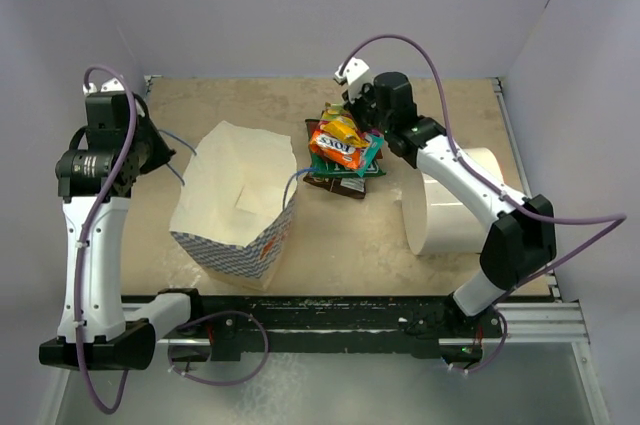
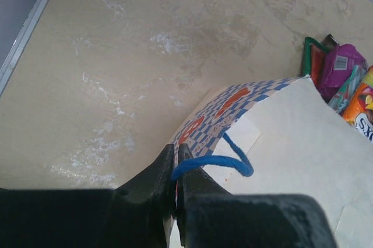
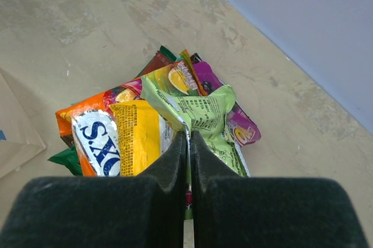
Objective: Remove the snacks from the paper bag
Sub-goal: Adjust the paper bag at the center of the board.
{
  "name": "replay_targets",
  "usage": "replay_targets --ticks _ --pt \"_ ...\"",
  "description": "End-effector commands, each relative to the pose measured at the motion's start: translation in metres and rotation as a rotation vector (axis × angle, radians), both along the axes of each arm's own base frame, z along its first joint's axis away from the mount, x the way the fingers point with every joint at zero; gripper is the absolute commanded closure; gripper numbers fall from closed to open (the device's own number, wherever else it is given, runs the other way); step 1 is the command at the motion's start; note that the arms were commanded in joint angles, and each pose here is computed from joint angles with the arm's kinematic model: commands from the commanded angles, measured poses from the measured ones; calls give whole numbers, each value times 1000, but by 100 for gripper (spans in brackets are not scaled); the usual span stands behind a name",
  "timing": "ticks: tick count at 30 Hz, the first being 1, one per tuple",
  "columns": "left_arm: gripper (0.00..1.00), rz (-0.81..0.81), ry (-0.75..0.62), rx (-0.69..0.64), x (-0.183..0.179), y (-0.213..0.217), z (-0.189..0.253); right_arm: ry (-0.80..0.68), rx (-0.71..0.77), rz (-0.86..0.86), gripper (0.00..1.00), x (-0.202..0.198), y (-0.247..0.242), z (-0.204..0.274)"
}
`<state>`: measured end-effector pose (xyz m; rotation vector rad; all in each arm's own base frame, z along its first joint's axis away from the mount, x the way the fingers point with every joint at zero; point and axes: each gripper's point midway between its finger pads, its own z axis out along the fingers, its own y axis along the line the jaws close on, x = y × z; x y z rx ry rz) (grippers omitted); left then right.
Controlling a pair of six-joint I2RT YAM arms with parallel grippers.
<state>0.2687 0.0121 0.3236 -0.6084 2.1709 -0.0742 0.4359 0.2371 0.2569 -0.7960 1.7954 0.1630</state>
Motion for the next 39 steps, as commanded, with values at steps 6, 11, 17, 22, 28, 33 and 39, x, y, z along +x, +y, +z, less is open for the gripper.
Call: replay_targets --ticks 6,11,17,22,28,33,39 --pt "80 -14 -15 -20 -18 -4 1 1 55 49 100 0 15 12" --pt "67 -23 -31 -16 -21 -4 10 46 85 80 100 -3 24 5" --pt "58 -36 -53 -5 -21 -4 23 83 80 96 100 -7 26 -3" --pt "50 -42 -65 -6 -21 -5 29 85 85 93 100 -8 25 -6" --pt "43 -52 -77 -15 -21 -8 34 129 78 118 100 -10 30 -22" --pt "39 -57 -80 -18 -22 -9 37 149 83 127 98 -8 35 -27" --pt "22 -53 -92 -13 -26 -8 43 200 73 133 94 -14 35 -44"
